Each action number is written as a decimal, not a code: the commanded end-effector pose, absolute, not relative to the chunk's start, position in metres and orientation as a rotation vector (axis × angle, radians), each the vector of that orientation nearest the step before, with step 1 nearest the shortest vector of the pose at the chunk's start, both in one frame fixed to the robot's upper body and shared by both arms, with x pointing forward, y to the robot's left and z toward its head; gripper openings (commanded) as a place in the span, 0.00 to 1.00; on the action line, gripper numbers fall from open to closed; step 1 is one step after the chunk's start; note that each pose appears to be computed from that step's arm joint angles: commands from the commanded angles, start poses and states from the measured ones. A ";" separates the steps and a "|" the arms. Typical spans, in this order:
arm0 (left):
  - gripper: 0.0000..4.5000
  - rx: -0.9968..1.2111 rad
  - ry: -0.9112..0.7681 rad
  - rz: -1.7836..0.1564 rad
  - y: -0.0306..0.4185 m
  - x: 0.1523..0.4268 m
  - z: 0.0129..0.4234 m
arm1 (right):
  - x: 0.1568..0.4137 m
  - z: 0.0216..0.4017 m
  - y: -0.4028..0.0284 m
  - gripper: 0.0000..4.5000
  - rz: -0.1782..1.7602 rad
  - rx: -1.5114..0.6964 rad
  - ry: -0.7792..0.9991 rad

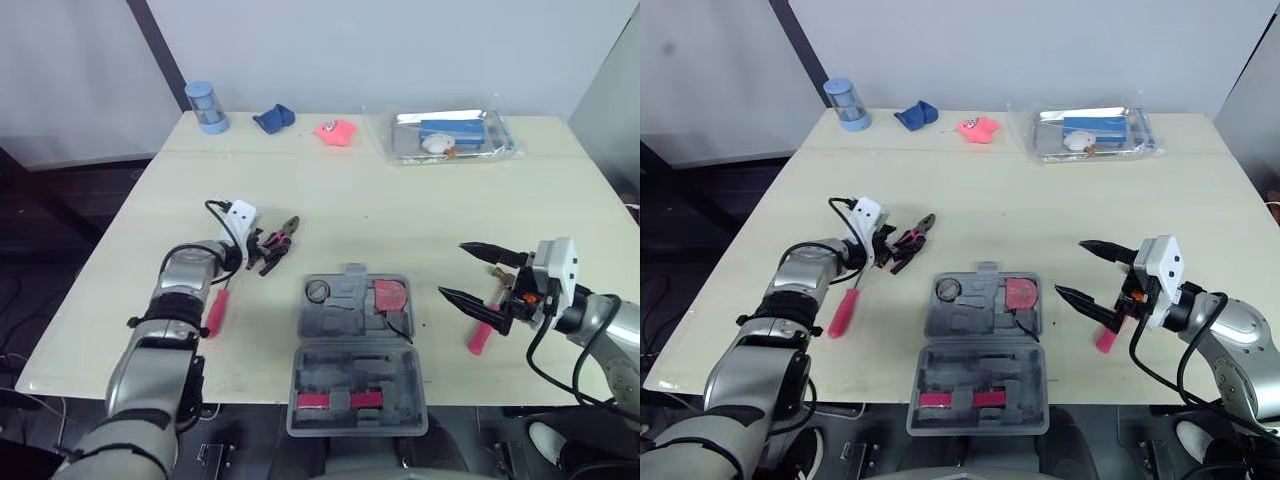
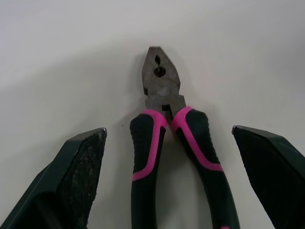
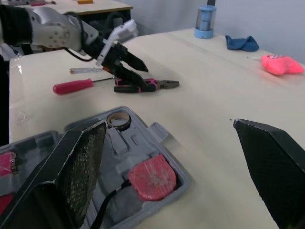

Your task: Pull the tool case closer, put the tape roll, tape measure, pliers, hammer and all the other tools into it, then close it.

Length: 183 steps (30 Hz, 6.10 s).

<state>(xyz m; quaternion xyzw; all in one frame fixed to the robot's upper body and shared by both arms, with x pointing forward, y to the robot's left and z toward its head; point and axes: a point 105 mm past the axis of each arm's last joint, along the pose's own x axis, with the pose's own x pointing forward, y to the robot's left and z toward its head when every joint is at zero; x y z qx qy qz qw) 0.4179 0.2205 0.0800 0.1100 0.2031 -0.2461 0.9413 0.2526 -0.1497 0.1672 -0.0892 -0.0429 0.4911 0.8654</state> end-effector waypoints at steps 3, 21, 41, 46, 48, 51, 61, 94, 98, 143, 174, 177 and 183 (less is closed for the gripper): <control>1.00 0.227 0.455 -0.489 0.213 0.424 0.075 | 0.246 0.176 -0.146 1.00 1.056 -0.237 -0.124; 1.00 0.138 0.528 -0.404 0.220 0.418 0.055 | 0.249 0.178 -0.152 1.00 1.035 -0.295 -0.120; 0.55 0.248 0.397 -0.509 0.210 0.421 0.090 | 0.255 0.171 -0.156 1.00 1.003 -0.321 -0.090; 0.55 0.310 0.325 -0.727 0.184 0.408 0.126 | 0.260 0.166 -0.151 1.00 1.026 -0.338 -0.026; 0.55 0.350 0.310 -0.797 0.175 0.403 0.137 | 0.263 0.165 -0.147 1.00 1.041 -0.357 -0.017; 0.55 0.415 0.287 -0.981 0.148 0.388 0.158 | 0.272 0.164 -0.135 1.00 1.072 -0.402 0.019; 0.55 0.640 0.277 -1.420 0.079 0.343 0.168 | 0.296 0.167 -0.108 1.00 1.123 -0.535 0.153; 0.55 0.716 0.263 -1.574 0.039 0.327 0.155 | 0.300 0.151 -0.077 0.23 1.148 -0.731 0.406; 0.83 0.653 0.229 -1.564 0.048 0.329 0.163 | 0.299 0.150 -0.079 0.23 1.141 -0.742 0.404; 0.98 0.412 0.180 -1.194 0.268 0.218 0.170 | 0.290 0.120 -0.036 0.23 1.251 -1.079 0.562; 0.98 0.400 0.190 -1.216 0.264 0.223 0.165 | 0.288 0.092 0.006 0.23 1.277 -1.084 0.548; 0.98 0.398 0.191 -1.218 0.263 0.223 0.164 | 0.288 0.092 0.005 0.23 1.283 -1.089 0.542; 1.00 0.390 0.192 -1.224 0.262 0.223 0.163 | 0.292 0.098 0.002 0.80 1.268 -1.064 0.530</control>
